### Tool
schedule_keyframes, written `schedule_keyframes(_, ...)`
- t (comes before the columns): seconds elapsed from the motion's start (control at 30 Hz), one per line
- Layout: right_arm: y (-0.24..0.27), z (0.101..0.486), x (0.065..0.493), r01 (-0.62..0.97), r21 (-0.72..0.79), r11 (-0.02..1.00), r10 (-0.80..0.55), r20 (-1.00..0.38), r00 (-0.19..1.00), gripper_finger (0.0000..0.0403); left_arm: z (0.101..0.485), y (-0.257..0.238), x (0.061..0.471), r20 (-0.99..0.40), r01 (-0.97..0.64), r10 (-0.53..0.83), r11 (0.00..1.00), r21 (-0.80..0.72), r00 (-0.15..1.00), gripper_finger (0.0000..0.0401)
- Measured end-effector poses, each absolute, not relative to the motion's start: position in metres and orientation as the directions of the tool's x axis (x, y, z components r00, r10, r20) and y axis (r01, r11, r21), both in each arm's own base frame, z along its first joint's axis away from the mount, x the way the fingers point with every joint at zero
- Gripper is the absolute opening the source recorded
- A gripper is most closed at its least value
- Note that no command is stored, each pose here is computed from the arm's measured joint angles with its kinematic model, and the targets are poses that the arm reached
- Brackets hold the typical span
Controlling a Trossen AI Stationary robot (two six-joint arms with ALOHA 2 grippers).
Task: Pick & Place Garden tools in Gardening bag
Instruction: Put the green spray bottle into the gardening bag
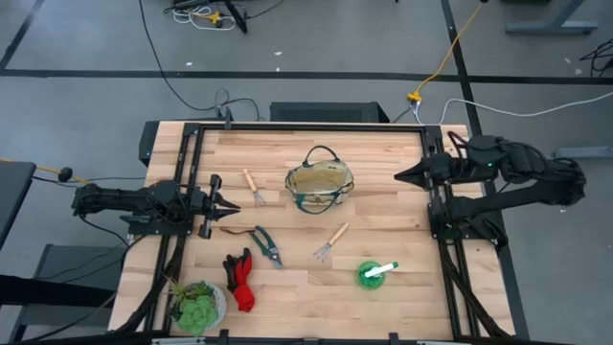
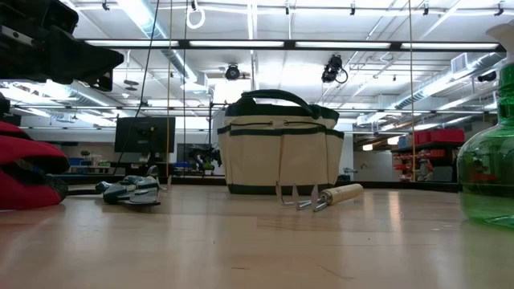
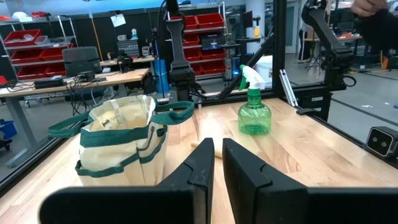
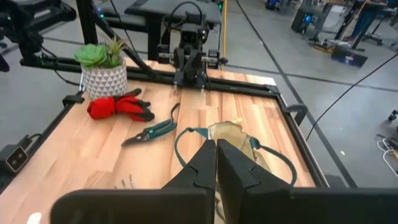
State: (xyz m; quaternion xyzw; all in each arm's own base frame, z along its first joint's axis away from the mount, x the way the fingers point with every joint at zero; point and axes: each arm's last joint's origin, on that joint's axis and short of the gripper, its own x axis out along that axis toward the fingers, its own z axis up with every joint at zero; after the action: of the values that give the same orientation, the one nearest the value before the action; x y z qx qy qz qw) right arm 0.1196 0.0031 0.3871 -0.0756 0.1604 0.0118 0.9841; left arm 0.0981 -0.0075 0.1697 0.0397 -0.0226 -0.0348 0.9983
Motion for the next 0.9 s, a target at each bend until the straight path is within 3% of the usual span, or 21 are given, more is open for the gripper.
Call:
schedule_keyframes(0.2,0.0036,0.3862,0.1222,-0.062,-0.142,0.988,0.012,-0.326,0.945,0.0016,0.1696,-0.0075,0.0981,0.043,0.068,-0.071,0.994,0.081,0.997,0.0042)
schedule_keyframes(0.6,0.0113,0.3866,0.1210,-0.328,-0.132,0.935,0.274,-0.315,0.908,0.0016,0.1697,-0.0075,0.0981,0.043,0.068,-0.071,0.994,0.081,0.997,0.0042)
schedule_keyframes(0.9,0.0122,0.3876,0.1211,-0.359,-0.128,0.925,0.308,-0.302,0.902,0.0016,0.1697,-0.0075,0.0981,0.043,0.068,-0.072,0.994,0.081,0.997,0.0042)
